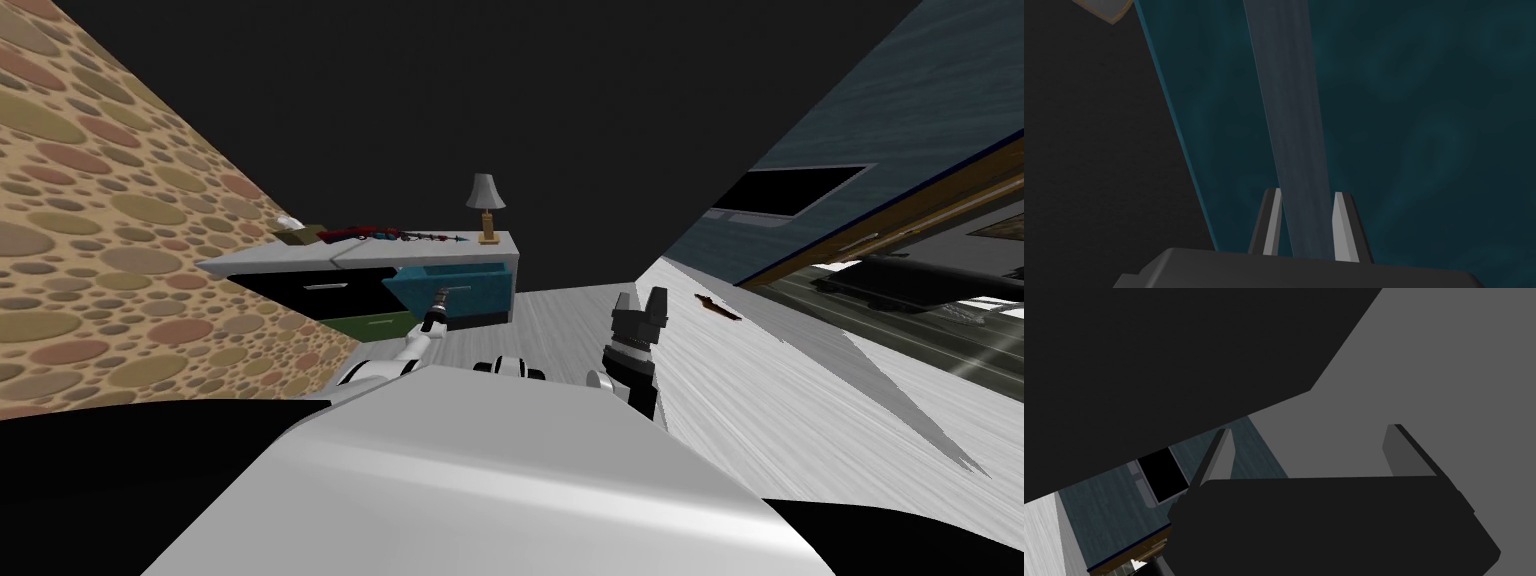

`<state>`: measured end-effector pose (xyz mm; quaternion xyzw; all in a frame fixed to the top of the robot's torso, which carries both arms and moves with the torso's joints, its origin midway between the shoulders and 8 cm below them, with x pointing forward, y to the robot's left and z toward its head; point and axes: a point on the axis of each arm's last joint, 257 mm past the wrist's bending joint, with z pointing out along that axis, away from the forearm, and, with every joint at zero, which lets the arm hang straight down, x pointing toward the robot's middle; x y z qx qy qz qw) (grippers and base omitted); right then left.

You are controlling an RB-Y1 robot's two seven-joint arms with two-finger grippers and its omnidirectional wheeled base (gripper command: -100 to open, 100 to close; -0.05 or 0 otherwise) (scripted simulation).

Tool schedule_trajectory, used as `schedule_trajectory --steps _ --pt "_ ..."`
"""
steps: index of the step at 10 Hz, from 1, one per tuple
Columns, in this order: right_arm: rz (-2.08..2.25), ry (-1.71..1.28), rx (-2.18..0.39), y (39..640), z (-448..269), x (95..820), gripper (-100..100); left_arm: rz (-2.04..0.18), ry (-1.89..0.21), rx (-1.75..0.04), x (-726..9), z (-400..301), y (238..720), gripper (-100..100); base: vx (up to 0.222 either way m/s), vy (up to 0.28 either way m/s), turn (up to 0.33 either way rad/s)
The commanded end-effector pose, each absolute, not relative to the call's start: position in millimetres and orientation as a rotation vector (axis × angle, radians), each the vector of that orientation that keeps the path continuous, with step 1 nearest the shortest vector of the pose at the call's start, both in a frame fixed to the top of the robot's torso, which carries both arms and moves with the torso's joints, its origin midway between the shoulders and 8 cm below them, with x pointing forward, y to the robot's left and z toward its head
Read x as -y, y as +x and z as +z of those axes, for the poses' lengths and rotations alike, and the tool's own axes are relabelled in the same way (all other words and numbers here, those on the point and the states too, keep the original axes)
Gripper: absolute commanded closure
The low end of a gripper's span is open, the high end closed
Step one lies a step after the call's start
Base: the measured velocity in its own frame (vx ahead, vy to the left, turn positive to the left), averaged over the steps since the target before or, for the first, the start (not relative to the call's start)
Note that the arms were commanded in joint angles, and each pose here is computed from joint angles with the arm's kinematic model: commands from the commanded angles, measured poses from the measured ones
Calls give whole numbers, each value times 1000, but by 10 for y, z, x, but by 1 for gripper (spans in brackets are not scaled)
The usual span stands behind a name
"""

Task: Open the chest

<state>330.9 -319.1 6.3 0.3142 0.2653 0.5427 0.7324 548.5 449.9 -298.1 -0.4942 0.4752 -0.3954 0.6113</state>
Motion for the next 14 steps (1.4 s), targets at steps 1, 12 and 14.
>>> schedule_trajectory --steps 1,12,14 --pt "1194 691 -584 3309 63 3191 0 -915 -1135 -1099 -4493 -2964 5493 100 -162 -66 29" --pt "1194 691 -584 3309 62 3192 0 -907 -1152 -1104 -4675 -2547 5895 -100 -73 -23 -8" --pt "1194 691 -584 3309 62 3192 0 -902 -1163 -1110 -4679 -2592 5884 0 0 0 0"
